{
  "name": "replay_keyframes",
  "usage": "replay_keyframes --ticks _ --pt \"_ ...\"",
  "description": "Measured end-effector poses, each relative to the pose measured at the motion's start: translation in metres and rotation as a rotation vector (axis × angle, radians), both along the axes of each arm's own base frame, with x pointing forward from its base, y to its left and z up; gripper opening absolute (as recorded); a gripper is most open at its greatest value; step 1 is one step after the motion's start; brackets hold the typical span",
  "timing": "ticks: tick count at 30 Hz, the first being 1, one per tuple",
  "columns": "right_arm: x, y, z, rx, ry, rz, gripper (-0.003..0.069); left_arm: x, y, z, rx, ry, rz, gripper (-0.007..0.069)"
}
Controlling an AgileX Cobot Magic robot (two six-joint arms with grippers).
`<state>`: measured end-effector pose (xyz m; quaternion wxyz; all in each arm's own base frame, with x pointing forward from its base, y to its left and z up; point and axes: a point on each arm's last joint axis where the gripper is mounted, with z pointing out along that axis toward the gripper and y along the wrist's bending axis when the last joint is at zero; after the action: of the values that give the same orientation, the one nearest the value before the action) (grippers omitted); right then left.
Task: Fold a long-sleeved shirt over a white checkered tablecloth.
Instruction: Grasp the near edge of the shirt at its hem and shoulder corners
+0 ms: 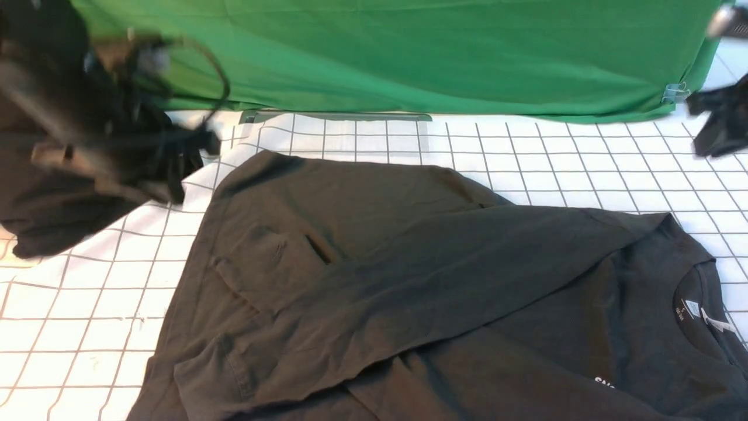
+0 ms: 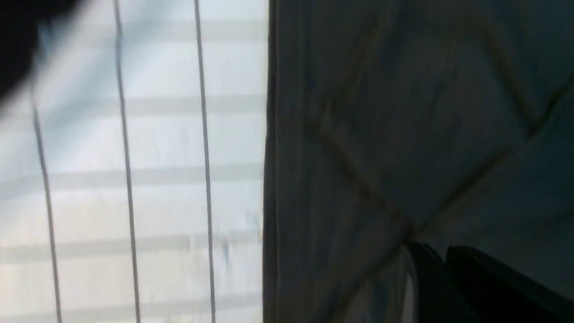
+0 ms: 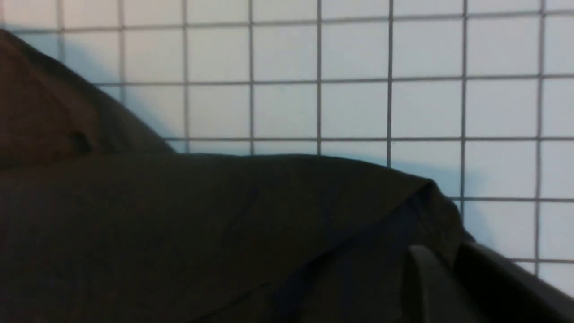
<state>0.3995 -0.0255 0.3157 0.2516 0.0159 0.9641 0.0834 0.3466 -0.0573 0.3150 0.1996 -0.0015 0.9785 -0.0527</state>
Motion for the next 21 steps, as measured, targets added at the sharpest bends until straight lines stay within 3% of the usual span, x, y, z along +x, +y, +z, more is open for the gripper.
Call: replay_keyframes --ticks 3,8,16,21 --pt "-0.025 0.012 0.033 -0.009 -0.074 0.031 0.0008 0.042 -0.012 -0.009 -0.016 -0.024 -0.061 0.0017" --pt "-0.053 0.033 0.049 -0.011 -0.108 0.095 0.0006 0.088 -0.024 -0.046 -0.042 0.026 -0.087 -0.0001" --pt "-0.083 0.062 0.045 -0.004 -0.079 0.185 0.0015 0.148 -0.032 -0.148 -0.007 0.064 -0.14 -0.0004" --pt "-0.093 0.067 0.056 -0.002 -0.112 0.202 0.0018 0.167 -0.017 -0.148 0.012 -0.036 -0.063 -0.0004"
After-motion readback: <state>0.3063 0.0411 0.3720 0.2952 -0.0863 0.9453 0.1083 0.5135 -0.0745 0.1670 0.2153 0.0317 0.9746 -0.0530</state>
